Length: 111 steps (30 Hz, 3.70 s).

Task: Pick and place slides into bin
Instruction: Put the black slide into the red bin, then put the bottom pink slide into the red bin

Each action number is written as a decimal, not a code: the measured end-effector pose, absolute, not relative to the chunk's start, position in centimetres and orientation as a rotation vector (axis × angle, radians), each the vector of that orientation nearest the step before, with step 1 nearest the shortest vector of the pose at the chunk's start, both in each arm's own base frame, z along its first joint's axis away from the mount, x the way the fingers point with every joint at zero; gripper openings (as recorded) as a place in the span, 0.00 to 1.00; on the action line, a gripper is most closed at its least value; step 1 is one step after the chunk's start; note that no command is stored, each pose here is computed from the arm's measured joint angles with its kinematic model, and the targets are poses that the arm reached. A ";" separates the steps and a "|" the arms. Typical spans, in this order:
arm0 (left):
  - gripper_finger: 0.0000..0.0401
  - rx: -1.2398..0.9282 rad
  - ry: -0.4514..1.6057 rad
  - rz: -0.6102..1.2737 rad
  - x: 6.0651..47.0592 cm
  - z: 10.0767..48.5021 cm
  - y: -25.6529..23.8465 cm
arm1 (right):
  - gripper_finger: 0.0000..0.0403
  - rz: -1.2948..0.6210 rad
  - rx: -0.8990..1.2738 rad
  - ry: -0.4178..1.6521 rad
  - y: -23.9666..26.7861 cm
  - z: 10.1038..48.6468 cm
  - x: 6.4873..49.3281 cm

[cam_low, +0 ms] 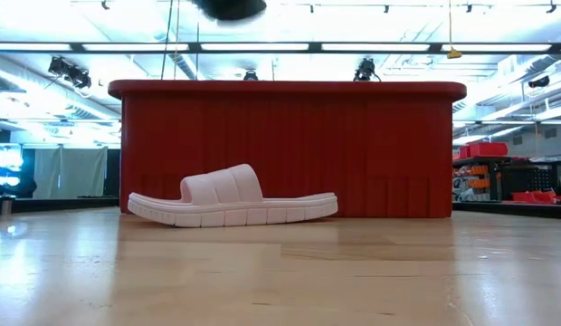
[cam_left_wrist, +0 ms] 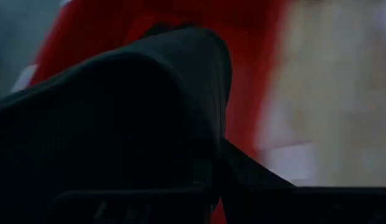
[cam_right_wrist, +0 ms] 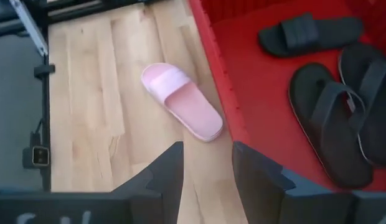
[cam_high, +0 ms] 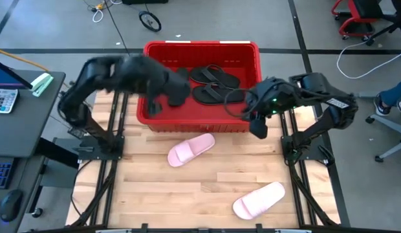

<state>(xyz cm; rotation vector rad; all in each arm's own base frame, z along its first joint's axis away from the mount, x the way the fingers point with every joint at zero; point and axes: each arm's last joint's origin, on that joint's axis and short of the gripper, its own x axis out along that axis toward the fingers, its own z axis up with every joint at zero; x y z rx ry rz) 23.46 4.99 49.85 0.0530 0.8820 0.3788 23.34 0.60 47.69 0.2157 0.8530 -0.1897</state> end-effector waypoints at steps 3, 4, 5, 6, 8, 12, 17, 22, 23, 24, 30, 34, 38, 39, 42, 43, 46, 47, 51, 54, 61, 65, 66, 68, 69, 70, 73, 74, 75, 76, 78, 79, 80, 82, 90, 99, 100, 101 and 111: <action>0.03 0.122 0.919 0.334 23.4 49.3 8.9 | 0.35 -0.174 0.170 0.867 0.6 47.2 24.4; 0.03 0.153 0.917 0.288 23.3 49.2 10.2 | 0.35 -0.166 0.153 0.870 0.6 47.1 24.7; 0.03 0.173 0.931 0.252 23.4 48.8 11.4 | 0.35 -0.161 0.138 0.865 0.6 47.0 25.0; 0.03 0.179 0.969 0.222 23.4 48.1 12.6 | 0.35 -0.156 0.121 0.865 0.5 46.9 25.5; 0.03 0.177 1.067 0.177 23.5 46.2 15.3 | 0.35 -0.140 0.085 0.869 0.5 46.6 26.1; 0.03 0.179 1.207 0.107 23.2 42.4 20.0 | 0.35 -0.123 0.039 0.855 0.4 46.3 27.2; 0.03 0.115 1.359 0.004 22.9 37.0 24.5 | 0.35 -0.138 0.046 0.859 0.0 45.9 27.9; 0.03 0.044 1.478 -0.124 21.8 31.8 27.1 | 0.35 -0.156 0.060 0.821 -0.5 46.0 28.6; 0.03 0.046 1.495 -0.151 21.8 30.7 27.4 | 0.35 -0.159 0.062 0.810 -0.5 46.1 28.6; 0.03 0.050 1.513 -0.165 21.8 29.8 27.8 | 0.35 -0.162 0.064 0.804 -0.7 46.1 28.7; 0.05 0.041 1.547 -0.159 22.0 25.9 28.8 | 0.35 -0.186 0.103 0.749 -1.1 46.4 29.2; 0.09 0.107 1.570 -0.075 22.4 24.1 29.4 | 0.35 -0.192 0.127 0.720 -1.1 46.5 29.4; 0.12 0.176 1.623 0.097 22.6 23.2 30.3 | 0.35 -0.201 0.163 0.699 -1.0 46.7 29.5; 0.13 0.186 1.632 0.129 22.7 23.2 30.4 | 0.35 -0.202 0.168 0.701 -1.0 46.7 29.5; 0.19 0.187 1.647 0.205 22.7 23.2 30.7 | 0.35 -0.202 0.168 0.701 -1.0 46.7 29.5; 0.22 0.182 1.650 0.217 22.7 23.2 30.7 | 0.35 -0.202 0.167 0.701 -1.0 46.7 29.5; 0.31 0.157 1.647 0.253 22.7 23.2 30.7 | 0.35 -0.200 0.161 0.702 -1.0 46.7 29.5; 0.34 0.153 1.647 0.258 22.7 23.2 30.7 | 0.35 -0.198 0.154 0.702 -1.0 46.7 29.5; 0.47 0.145 1.659 0.257 23.0 23.2 30.3 | 0.35 -0.193 0.143 0.704 -1.0 46.7 29.5; 0.55 0.145 1.674 0.272 23.3 23.2 30.0 | 0.35 -0.193 0.142 0.705 -1.0 46.7 29.5; 0.65 0.338 1.848 0.368 24.7 23.6 28.6 | 0.35 -0.187 0.126 0.707 -1.0 46.6 29.5; 0.67 0.574 1.989 0.346 25.9 24.7 26.7 | 0.35 -0.184 0.117 0.706 -1.0 46.7 29.4; 0.67 0.626 2.006 0.330 26.2 25.1 26.1 | 0.35 -0.184 0.117 0.705 -1.0 46.8 29.3; 0.67 0.680 1.989 0.333 26.7 26.5 25.2 | 0.35 -0.184 0.116 0.706 -1.0 46.9 28.9; 0.67 0.686 1.957 0.369 26.9 27.5 25.0 | 0.35 -0.184 0.116 0.710 -1.0 47.0 28.7; 0.67 0.683 1.914 0.417 27.2 28.7 24.8 | 0.35 -0.184 0.115 0.711 -1.0 47.1 28.4; 0.66 0.646 1.773 0.548 27.7 32.9 24.0 | 0.35 -0.185 0.113 0.729 -1.0 47.3 27.6; 0.66 0.635 1.716 0.598 27.8 34.7 23.7 | 0.35 -0.185 0.113 0.732 -1.0 47.3 27.4; 0.65 0.616 1.644 0.658 27.9 36.5 23.3 | 0.35 -0.185 0.113 0.733 -0.9 47.4 27.2; 0.65 0.589 1.562 0.712 27.9 38.5 22.8 | 0.35 -0.185 0.113 0.733 -0.9 47.6 26.9; 0.63 0.506 1.370 0.795 27.6 42.4 21.3 | 0.35 -0.186 0.116 0.739 -0.9 47.7 26.3; 0.63 0.446 1.249 0.827 27.4 44.3 20.5 | 0.35 -0.191 0.126 0.748 -0.9 47.8 25.9; 0.62 0.372 1.134 0.835 27.1 46.0 19.7 | 0.35 -0.202 0.150 0.760 -0.9 47.7 25.7; 0.61 0.230 0.866 0.840 26.7 48.1 17.7 | 0.35 -0.228 0.235 0.793 -0.8 47.7 24.8; 0.55 -0.255 0.423 0.431 23.5 51.2 10.6 | 0.35 -0.063 0.407 1.038 2.5 45.2 23.6; 0.44 -0.481 0.439 0.267 25.0 51.0 4.8 | 0.35 -0.040 0.667 1.155 9.1 37.2 25.9; 0.43 -0.483 0.468 0.240 25.4 50.7 4.0 | 0.35 -0.053 0.702 1.168 9.9 36.0 26.0; 0.42 -0.484 0.497 0.216 26.0 50.3 3.2 | 0.35 -0.062 0.734 1.188 10.8 34.8 25.9; 0.40 -0.391 0.653 -0.010 31.3 46.8 -5.2 | 0.35 -0.193 0.876 1.440 16.7 28.0 21.9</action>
